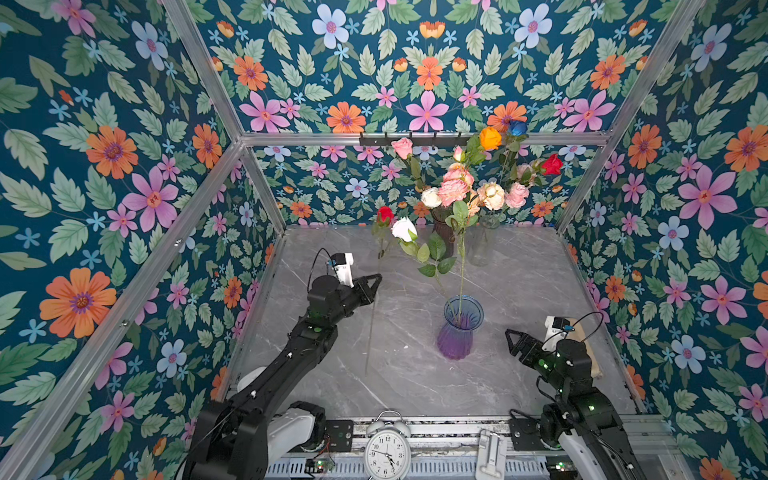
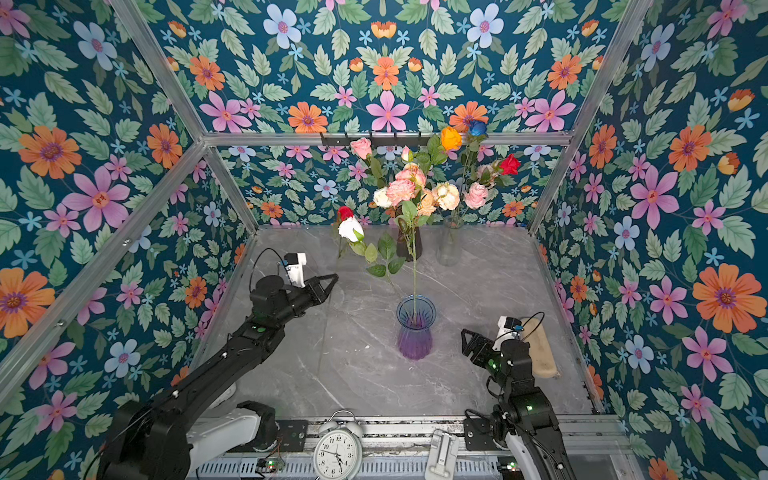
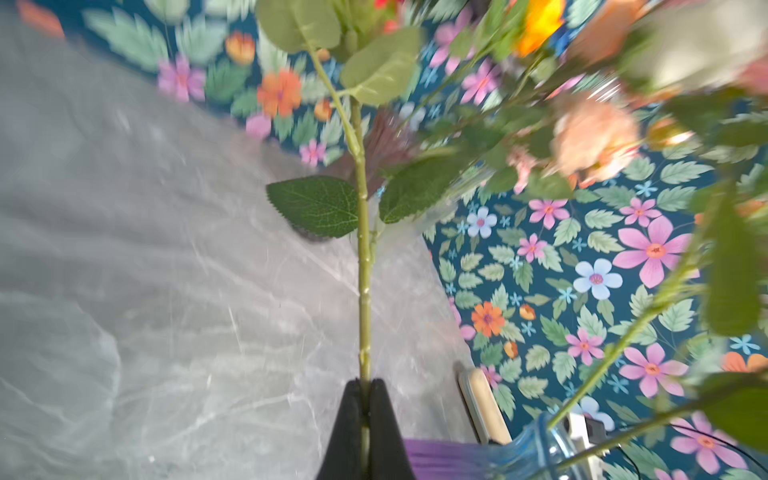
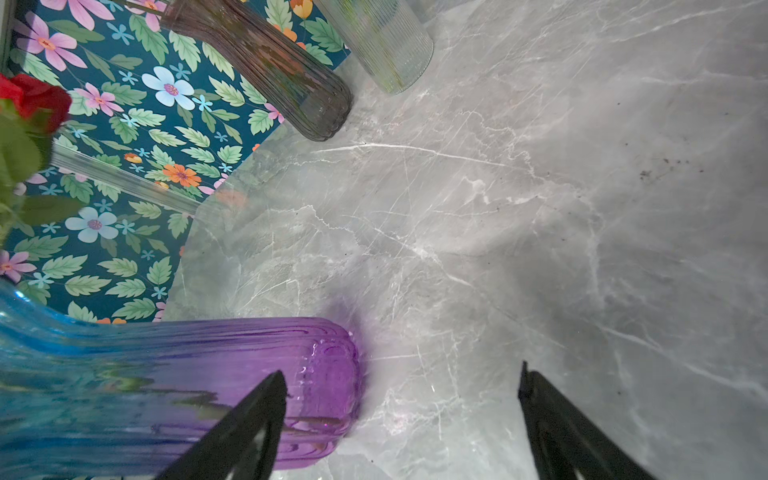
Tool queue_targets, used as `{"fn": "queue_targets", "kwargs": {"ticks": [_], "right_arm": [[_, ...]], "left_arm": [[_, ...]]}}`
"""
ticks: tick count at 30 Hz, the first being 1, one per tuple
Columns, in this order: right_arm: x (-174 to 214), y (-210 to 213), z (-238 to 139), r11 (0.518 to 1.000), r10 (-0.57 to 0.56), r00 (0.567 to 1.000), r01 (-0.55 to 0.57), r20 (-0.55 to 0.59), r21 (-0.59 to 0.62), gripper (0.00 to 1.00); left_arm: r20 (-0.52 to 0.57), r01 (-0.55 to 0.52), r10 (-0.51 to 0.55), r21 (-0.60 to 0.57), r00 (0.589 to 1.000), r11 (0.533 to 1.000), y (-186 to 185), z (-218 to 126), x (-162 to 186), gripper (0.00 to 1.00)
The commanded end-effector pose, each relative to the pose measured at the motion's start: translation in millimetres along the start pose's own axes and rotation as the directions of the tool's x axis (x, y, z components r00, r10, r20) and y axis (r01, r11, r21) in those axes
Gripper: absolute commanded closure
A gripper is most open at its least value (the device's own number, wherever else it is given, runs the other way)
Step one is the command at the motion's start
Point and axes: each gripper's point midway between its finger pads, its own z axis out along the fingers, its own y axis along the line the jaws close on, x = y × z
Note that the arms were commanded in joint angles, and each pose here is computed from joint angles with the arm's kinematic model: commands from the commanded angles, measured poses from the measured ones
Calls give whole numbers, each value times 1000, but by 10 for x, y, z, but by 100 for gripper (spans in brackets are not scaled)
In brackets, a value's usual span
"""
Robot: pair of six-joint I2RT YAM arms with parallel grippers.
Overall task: Arrange the flowers into the vase
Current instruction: 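Lift the red rose upright off the table with the left gripper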
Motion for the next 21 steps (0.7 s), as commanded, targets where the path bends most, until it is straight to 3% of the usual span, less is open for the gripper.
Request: {"fn": "queue_targets", "kwargs": {"ticks": [1, 7, 12, 18, 21], "right_arm": [[-23, 0, -2, 1000, 4, 1000, -4, 12, 1, 11], [-24, 0, -7, 1000, 4, 1000, -4, 14, 1, 11], [-22, -3, -6, 1000, 6, 1000, -6, 13, 3, 11], [-13, 34, -16, 1000, -3, 1000, 3, 6, -15, 11], [38, 378, -77, 974, -102, 995, 96, -17, -205, 12]], "left_arm": [[43, -61, 62, -4, 997, 998, -124, -145, -130, 97], [303, -193, 150, 118, 941, 974, -731, -688, -619, 93], [465, -309, 147, 295, 873, 904, -1278, -1159, -790, 92], [463, -351, 85, 527, 882, 774, -1753, -1390, -746, 91], [424, -333, 49, 629, 904, 702, -1910, -1436, -700, 92]]}}
